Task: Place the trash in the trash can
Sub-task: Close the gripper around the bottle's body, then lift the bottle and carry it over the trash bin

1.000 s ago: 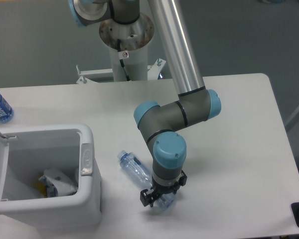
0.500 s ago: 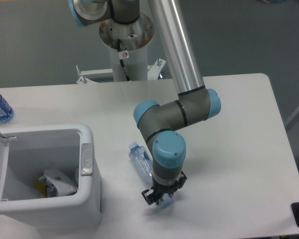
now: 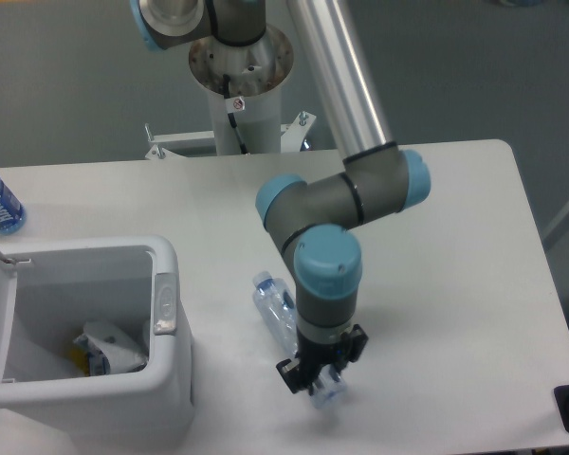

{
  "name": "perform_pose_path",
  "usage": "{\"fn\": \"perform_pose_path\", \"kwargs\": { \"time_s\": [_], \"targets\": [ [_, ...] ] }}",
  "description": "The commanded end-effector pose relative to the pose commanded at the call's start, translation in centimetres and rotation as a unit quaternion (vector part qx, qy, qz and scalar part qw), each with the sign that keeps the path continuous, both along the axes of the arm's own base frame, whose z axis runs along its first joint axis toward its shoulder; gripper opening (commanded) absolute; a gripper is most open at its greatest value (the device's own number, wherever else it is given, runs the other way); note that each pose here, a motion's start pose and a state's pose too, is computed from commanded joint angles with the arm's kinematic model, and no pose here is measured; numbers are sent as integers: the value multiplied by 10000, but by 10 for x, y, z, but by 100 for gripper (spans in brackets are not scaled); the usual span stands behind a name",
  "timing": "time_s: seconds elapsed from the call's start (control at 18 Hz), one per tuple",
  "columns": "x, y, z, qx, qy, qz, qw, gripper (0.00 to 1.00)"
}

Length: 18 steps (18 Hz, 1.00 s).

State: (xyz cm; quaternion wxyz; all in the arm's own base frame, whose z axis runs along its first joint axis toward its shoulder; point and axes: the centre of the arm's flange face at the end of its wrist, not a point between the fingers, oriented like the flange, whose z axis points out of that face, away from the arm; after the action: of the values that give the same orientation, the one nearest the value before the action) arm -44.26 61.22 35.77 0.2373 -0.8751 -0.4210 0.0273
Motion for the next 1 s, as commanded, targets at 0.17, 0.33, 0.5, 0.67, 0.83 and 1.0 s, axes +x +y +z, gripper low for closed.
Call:
{"fn": "perform_pose_path", "kwargs": {
  "time_s": [0.17,0.33,0.5,0.67,0.83,1.0],
  "targets": [
    [-19,4,63,836,13,-91,9965,48],
    [-10,-1,130,1359,262,-255,9900,48],
    [9,-6,180,1693,557,-395,9832,48],
    [52,0,223,2119,971,-658,9702,48],
    [85,-1,259,2425,1257,-865,9581,48],
    [123,15,268,2528,1269,-1149,9523,49]
  ]
}}
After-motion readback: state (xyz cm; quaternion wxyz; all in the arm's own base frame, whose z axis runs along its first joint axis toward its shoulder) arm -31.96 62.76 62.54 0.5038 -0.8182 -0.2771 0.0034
